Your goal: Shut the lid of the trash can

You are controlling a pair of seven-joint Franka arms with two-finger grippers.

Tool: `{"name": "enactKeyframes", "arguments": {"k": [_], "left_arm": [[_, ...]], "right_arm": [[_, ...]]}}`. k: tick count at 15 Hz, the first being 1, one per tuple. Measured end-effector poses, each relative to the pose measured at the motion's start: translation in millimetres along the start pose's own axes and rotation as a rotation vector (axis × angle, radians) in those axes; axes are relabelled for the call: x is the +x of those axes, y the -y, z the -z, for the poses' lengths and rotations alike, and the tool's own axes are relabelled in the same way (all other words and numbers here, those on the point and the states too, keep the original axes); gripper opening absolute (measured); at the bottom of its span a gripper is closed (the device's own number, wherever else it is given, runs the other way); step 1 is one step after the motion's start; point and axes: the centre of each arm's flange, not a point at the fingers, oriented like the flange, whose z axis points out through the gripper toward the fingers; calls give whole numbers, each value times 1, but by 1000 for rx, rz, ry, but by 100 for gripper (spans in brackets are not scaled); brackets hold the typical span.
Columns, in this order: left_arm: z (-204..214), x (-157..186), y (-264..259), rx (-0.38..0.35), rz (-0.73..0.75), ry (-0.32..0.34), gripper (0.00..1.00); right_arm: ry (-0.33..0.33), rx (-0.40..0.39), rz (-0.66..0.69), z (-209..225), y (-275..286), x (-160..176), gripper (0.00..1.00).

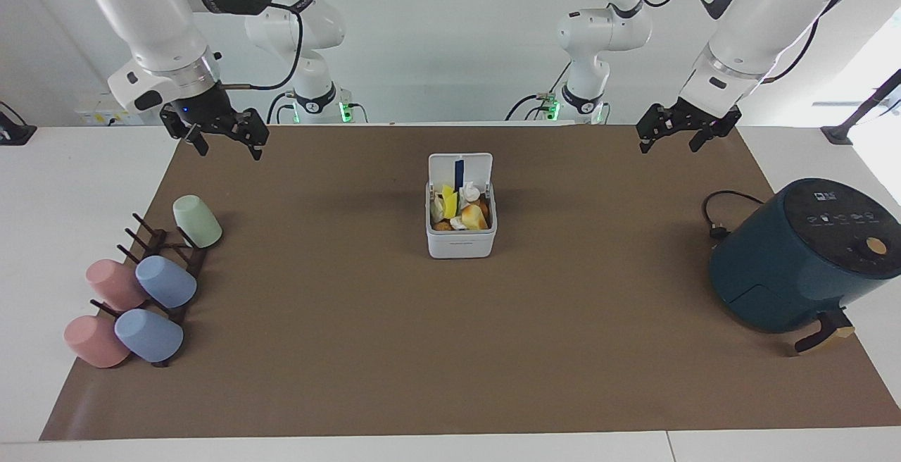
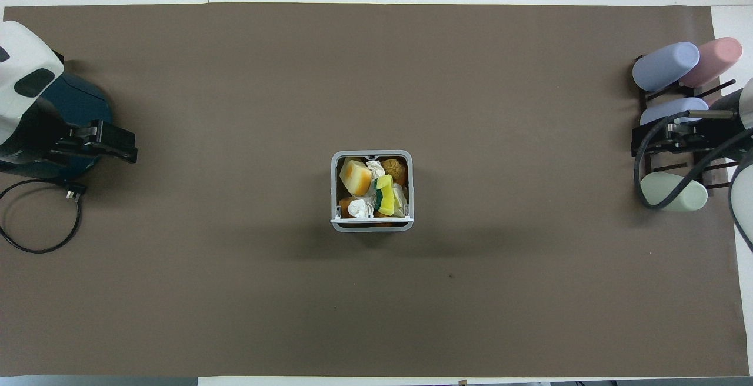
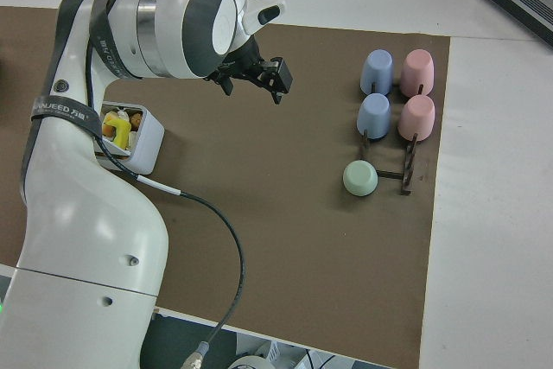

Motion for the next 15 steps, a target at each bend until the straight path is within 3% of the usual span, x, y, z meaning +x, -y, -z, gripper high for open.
{"name": "enactKeyframes", "arguments": {"k": [9, 13, 15], "left_arm": [[3, -1, -5, -1, -7, -13, 100], [1, -7, -72, -6, -33, -66, 100], [-8, -24, -133, -6, -42, -69, 80]], "right_arm": [[-21, 26, 14, 2, 11, 1, 100], [-20, 31, 13, 2, 11, 1, 100], [-20, 31, 13, 2, 11, 1, 100]]}}
